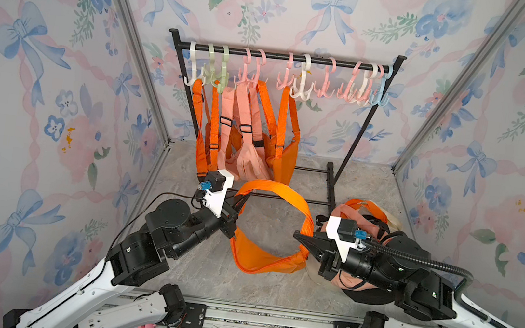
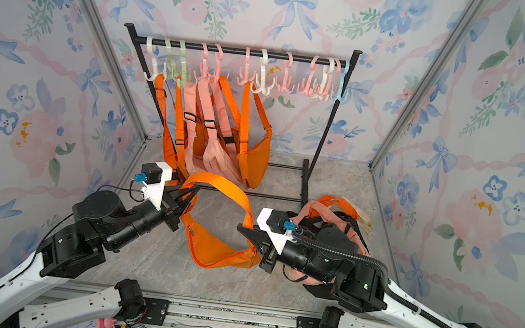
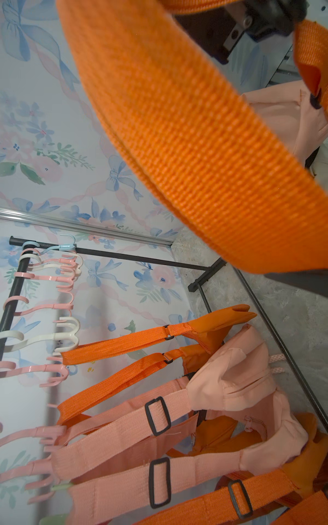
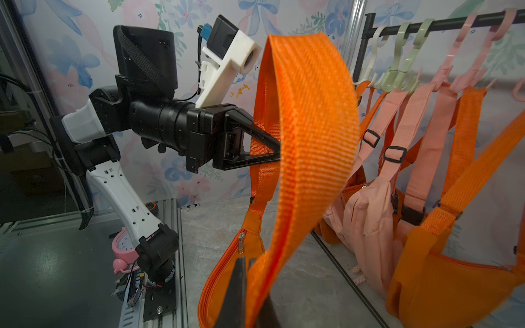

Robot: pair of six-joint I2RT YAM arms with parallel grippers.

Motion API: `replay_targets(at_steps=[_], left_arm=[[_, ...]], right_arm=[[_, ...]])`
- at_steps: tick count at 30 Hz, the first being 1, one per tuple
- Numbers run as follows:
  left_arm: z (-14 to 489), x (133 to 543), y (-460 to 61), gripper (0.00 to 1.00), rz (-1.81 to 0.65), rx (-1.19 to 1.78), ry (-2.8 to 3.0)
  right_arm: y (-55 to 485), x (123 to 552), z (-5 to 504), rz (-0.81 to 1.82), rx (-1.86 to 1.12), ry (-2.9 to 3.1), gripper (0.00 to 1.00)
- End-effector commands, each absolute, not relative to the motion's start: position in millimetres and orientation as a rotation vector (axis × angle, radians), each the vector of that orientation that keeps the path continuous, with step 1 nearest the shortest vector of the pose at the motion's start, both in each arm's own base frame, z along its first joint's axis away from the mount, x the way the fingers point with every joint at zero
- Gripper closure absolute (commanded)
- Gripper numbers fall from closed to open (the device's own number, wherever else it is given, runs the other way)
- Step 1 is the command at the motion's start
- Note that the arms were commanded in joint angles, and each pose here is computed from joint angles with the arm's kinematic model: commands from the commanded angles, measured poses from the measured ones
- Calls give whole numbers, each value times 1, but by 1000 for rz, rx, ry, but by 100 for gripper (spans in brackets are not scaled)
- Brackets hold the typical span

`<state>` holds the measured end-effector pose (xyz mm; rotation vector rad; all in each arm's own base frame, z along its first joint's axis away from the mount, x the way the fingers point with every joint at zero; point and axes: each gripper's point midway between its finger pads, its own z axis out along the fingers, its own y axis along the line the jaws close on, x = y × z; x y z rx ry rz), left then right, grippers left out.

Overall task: Take the bag off the hook
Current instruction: Place the bag at the center of the board.

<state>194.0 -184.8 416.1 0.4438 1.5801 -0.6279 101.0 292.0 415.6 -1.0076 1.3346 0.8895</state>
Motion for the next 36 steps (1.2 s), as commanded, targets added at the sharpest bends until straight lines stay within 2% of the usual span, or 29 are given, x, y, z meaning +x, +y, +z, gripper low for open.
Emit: replay_targets(at_steps=[1,7,16,19,22,28,36], left_arm=[[411,187,-171,100,-666,374,1584],[393,174,-149,100,-714,295,1576],[296,209,-172,100,-600,248,1786],[282,218,-178,100,-578,233,1798],[264,232,-187,100,-522,229,1825],[261,254,-198,100,-493,220,1831],[245,290,-194,100,-459,167,1887]], right_arm=[[287,96,411,836,-992,1327,100],[287,100,364,810,-969,1446,100],[279,137,282,734,-838,1671,100],[270,157,264,694,-763,1739,100],[260,176,255,647,-697,1789,100],[253,198,250,616,-646,1826,100],[267,227,248,651,-615,1860,100]])
